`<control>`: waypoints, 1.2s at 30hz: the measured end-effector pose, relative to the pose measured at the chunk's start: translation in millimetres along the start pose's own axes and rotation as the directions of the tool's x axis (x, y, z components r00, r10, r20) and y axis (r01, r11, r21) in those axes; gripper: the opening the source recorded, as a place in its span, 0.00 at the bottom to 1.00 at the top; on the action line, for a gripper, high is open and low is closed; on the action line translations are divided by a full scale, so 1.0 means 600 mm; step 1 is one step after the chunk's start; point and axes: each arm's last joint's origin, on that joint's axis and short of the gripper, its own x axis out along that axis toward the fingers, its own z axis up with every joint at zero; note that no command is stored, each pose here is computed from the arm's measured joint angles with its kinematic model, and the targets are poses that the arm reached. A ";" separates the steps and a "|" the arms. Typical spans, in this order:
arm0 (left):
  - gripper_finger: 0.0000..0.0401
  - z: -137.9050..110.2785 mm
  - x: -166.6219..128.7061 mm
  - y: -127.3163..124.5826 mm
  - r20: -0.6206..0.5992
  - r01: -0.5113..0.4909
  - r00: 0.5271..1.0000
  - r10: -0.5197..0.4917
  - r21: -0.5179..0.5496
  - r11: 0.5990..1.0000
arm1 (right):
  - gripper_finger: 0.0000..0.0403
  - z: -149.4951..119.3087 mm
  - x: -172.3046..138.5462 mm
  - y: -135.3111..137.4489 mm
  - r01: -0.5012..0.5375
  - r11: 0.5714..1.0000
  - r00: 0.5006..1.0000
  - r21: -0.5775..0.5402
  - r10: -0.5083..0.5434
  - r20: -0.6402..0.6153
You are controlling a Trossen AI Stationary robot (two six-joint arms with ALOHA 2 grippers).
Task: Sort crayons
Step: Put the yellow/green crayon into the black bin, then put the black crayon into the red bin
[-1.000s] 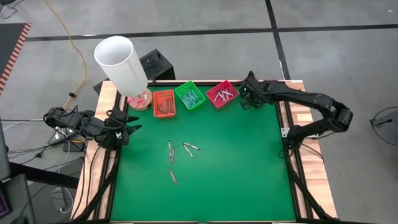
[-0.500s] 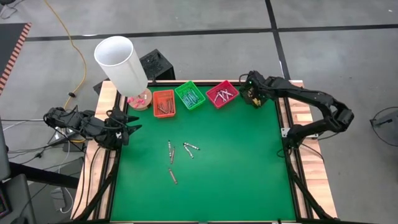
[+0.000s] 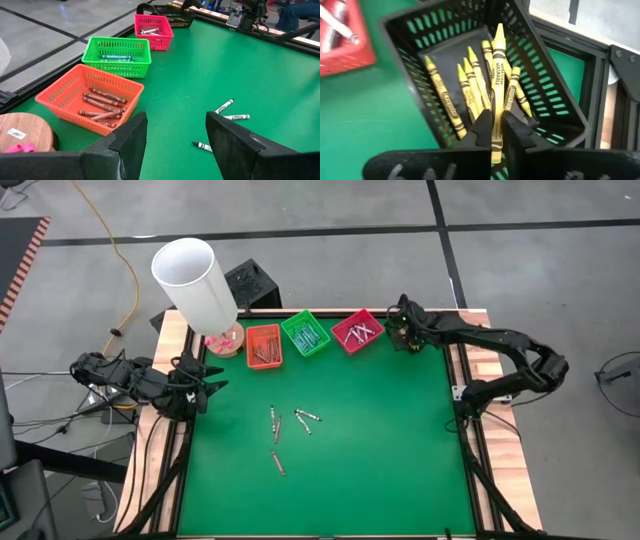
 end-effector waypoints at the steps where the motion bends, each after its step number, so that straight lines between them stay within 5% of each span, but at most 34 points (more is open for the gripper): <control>1: 0.48 0.000 0.000 0.000 0.000 0.000 1.000 0.000 0.000 1.000 | 0.09 -0.001 0.003 0.001 0.004 1.000 1.000 -0.003 -0.004 -0.009; 14: 0.48 0.000 0.000 0.000 0.000 0.000 1.000 0.000 0.000 1.000 | 0.18 0.001 0.038 0.016 0.013 1.000 0.999 -0.011 -0.013 -0.030; 26: 0.48 0.000 0.000 0.000 0.000 0.000 1.000 0.000 0.000 1.000 | 0.19 0.015 -0.081 0.022 -0.202 0.979 0.940 -0.020 0.200 0.276; 30: 0.48 0.000 0.000 0.000 0.000 0.000 1.000 0.000 0.000 1.000 | 0.19 0.004 -0.124 0.041 -0.359 0.929 0.873 -0.094 0.369 0.319; 36: 0.48 0.000 0.000 0.000 0.000 0.000 1.000 0.000 0.000 1.000 | 0.19 -0.026 -0.166 0.105 -0.551 0.795 0.737 -0.253 0.606 0.300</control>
